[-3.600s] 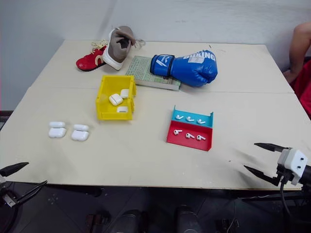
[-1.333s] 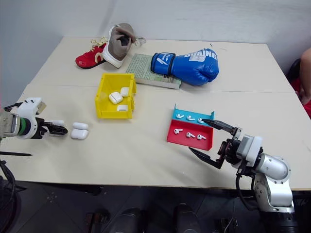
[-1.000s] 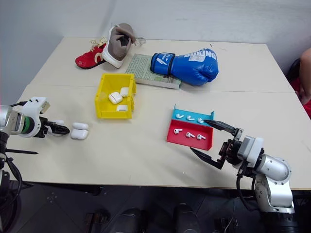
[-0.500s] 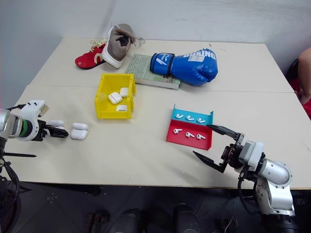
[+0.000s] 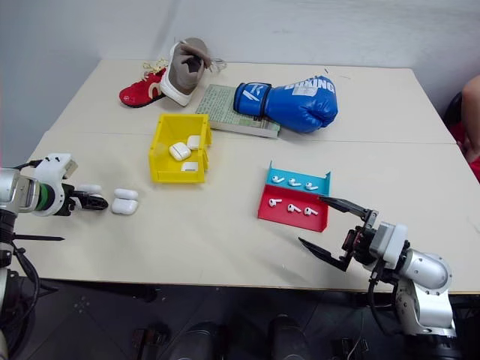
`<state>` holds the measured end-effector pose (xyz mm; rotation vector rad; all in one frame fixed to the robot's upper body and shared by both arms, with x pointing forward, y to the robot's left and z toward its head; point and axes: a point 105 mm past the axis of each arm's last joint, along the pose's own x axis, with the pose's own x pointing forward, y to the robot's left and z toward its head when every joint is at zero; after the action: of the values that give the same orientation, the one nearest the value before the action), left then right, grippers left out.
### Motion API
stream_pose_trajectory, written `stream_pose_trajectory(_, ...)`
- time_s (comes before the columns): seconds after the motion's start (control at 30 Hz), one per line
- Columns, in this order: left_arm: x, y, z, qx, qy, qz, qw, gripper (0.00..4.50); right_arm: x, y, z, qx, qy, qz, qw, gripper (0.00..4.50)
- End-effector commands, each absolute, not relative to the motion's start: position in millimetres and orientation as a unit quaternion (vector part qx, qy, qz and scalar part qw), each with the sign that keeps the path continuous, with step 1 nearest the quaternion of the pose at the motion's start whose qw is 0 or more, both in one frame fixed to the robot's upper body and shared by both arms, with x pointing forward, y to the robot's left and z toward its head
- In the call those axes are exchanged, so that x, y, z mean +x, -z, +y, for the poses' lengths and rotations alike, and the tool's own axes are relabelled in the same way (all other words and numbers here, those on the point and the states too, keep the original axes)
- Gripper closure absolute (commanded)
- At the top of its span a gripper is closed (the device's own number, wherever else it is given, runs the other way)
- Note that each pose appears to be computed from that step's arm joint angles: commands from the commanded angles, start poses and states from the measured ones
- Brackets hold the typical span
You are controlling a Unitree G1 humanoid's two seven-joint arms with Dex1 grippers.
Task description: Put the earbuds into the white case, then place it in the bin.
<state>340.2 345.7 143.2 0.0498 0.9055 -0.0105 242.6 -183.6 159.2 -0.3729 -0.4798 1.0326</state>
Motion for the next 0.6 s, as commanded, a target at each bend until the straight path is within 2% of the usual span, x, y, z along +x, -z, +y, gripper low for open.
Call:
stream_pose_trajectory(0.03,337.5,-135.4,350.9,0.022,-0.008,0.445,0.895,1.47,238.7,-164.6,-191.6,-0.185,-0.475,-0.241,0.826,0.00)
stream_pose_trajectory(0.07,337.6,-135.7,351.2,0.020,-0.006,0.442,0.897,1.71,238.4,-163.5,-192.6,-0.185,-0.475,-0.239,0.827,0.00)
stream_pose_trajectory(0.2,334.7,-142.6,356.2,0.017,0.002,0.421,0.907,1.74,236.1,-161.8,-193.8,-0.186,-0.474,-0.236,0.828,0.00)
stream_pose_trajectory(0.3,331.6,-160.0,359.7,0.020,0.036,0.369,0.929,1.74,233.2,-163.4,-192.6,-0.188,-0.472,-0.235,0.829,0.00)
stream_pose_trajectory(0.4,329.0,-191.8,357.0,0.039,0.098,0.268,0.958,1.74,230.7,-167.0,-191.2,-0.190,-0.469,-0.233,0.830,0.00)
stream_pose_trajectory(0.47,320.7,-217.0,349.8,0.069,0.157,0.175,0.969,1.74,229.0,-170.6,-190.4,-0.193,-0.466,-0.231,0.832,0.00)
stream_pose_trajectory(0.53,303.2,-237.0,327.5,0.107,0.250,0.069,0.960,1.74,228.5,-173.5,-191.2,-0.196,-0.461,-0.224,0.836,0.00)
stream_pose_trajectory(0.6,281.0,-246.6,301.5,0.108,0.332,-0.004,0.937,1.74,228.9,-175.1,-193.4,-0.199,-0.457,-0.216,0.840,0.00)
